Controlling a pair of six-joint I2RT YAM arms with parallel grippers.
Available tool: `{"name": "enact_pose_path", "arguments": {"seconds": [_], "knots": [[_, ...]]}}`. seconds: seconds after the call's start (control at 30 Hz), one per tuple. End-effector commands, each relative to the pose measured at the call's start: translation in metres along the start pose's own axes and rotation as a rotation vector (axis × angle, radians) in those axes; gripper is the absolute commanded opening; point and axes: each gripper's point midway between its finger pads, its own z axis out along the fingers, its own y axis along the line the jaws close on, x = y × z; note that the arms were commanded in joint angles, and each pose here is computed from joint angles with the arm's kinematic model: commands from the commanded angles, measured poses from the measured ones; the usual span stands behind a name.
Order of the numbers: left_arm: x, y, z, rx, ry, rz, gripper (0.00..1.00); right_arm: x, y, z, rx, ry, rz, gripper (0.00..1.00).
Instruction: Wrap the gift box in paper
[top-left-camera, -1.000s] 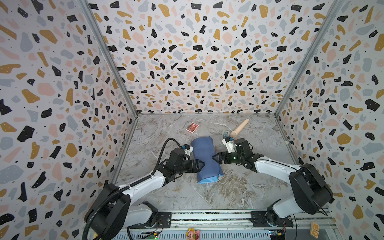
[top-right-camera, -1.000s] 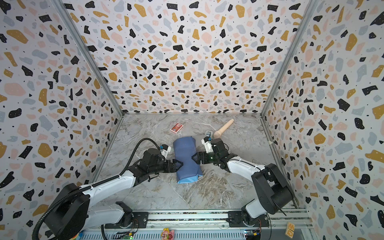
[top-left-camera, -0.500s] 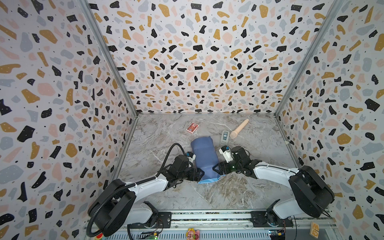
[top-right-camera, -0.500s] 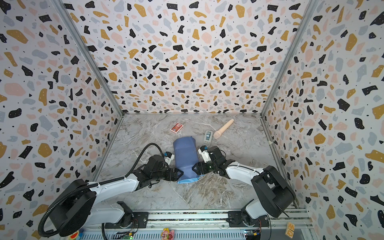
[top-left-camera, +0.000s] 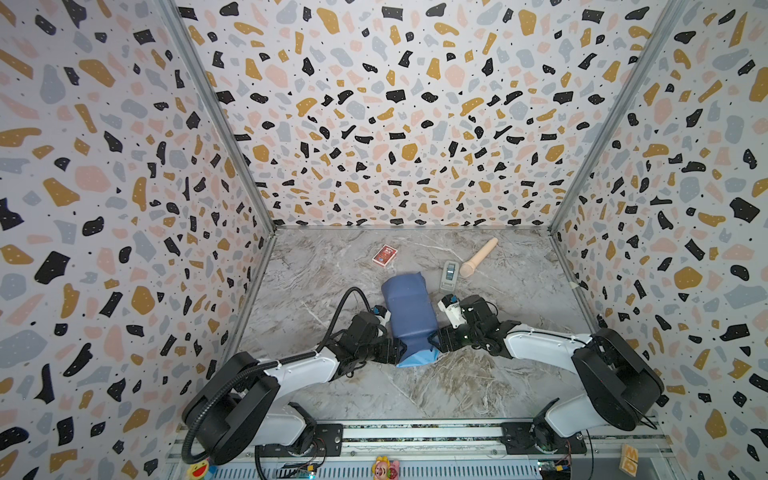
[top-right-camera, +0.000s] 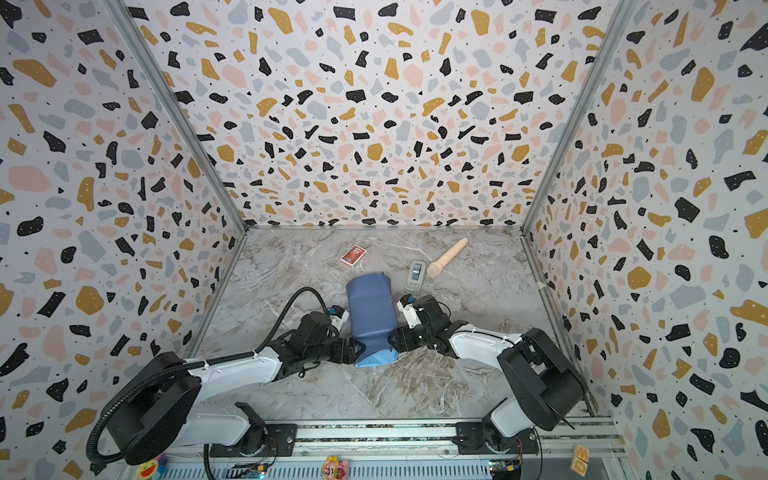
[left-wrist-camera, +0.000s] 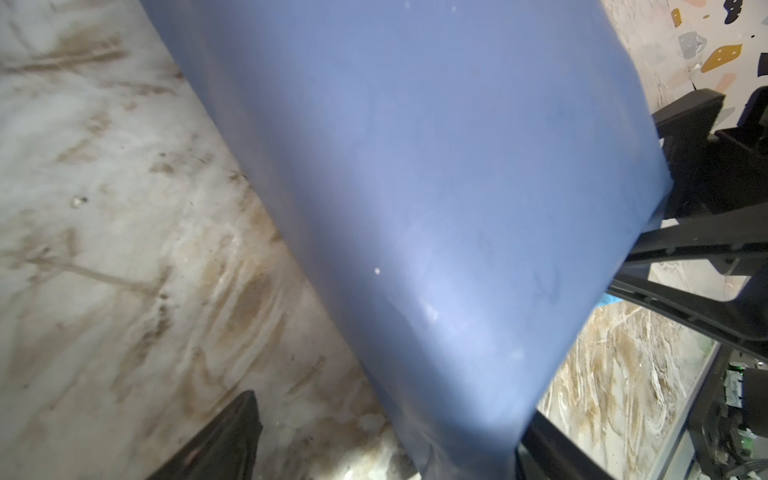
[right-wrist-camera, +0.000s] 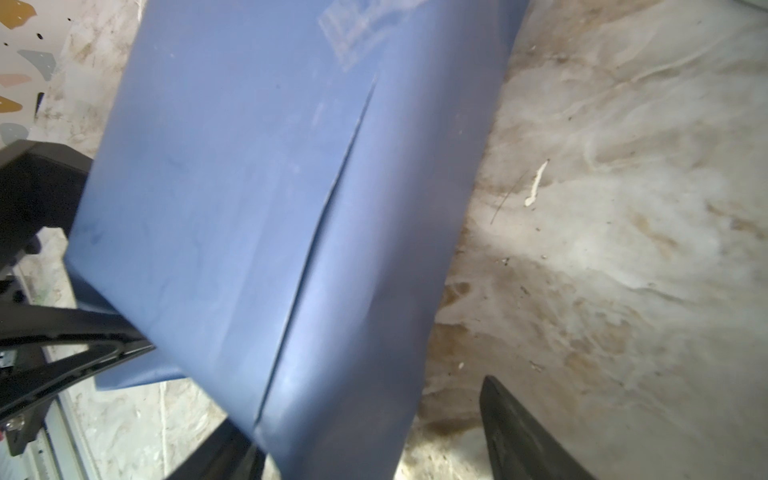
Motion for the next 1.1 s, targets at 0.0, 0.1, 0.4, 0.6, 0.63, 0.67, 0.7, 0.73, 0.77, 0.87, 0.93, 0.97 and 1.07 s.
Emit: {"name": "enact_pose_path", "arguments": {"seconds": [0.0,0.1,0.4,0.6,0.63,0.67,0.7,0.73,0.77,0.87,0.93,0.97,1.07], "knots": [[-0.003,0.012,-0.002,-0.073,-0.031,0.025,0.87,-0.003,-0.001,-0.003,0.042,-0.014,-0.031,0.76],[0.0,0.016,0.003,-0.097,-0.016,0.022,0.85,-0.002,-0.003,0.001,0.071,-0.02,-0.03,0.72],[-0.005,0.014,0.007,-0.178,-0.064,0.02,0.79,-0.004,-0.011,0.006,0.187,-0.049,-0.024,0.6],[-0.011,0.006,0.004,-0.157,-0.086,0.007,0.8,-0.004,-0.014,0.0,0.228,-0.036,-0.034,0.66],[-0.011,0.004,0.003,-0.149,-0.088,0.005,0.8,-0.004,-0.011,-0.002,0.223,-0.04,-0.039,0.68],[-0.011,0.003,0.002,-0.144,-0.089,0.001,0.8,-0.004,-0.008,-0.005,0.219,-0.044,-0.046,0.71],[-0.012,0.002,0.002,-0.137,-0.09,0.0,0.8,-0.003,-0.005,-0.007,0.214,-0.045,-0.053,0.74],[-0.012,0.0,0.001,-0.131,-0.089,0.0,0.8,-0.001,-0.003,-0.008,0.212,-0.043,-0.059,0.75],[-0.012,0.0,0.001,-0.129,-0.09,0.001,0.8,0.0,0.0,-0.01,0.205,-0.044,-0.067,0.77],[-0.012,0.0,0.002,-0.13,-0.089,0.002,0.8,0.006,0.008,-0.011,0.189,-0.043,-0.08,0.81],[-0.012,0.001,0.002,-0.133,-0.086,0.002,0.8,0.01,0.008,-0.006,0.193,-0.028,-0.082,0.82],[-0.012,0.001,0.003,-0.134,-0.086,0.002,0.8,0.01,0.006,-0.004,0.208,-0.022,-0.082,0.82],[-0.011,0.003,0.005,-0.144,-0.079,0.004,0.8,0.013,-0.005,0.001,0.264,-0.001,-0.085,0.81]]}}
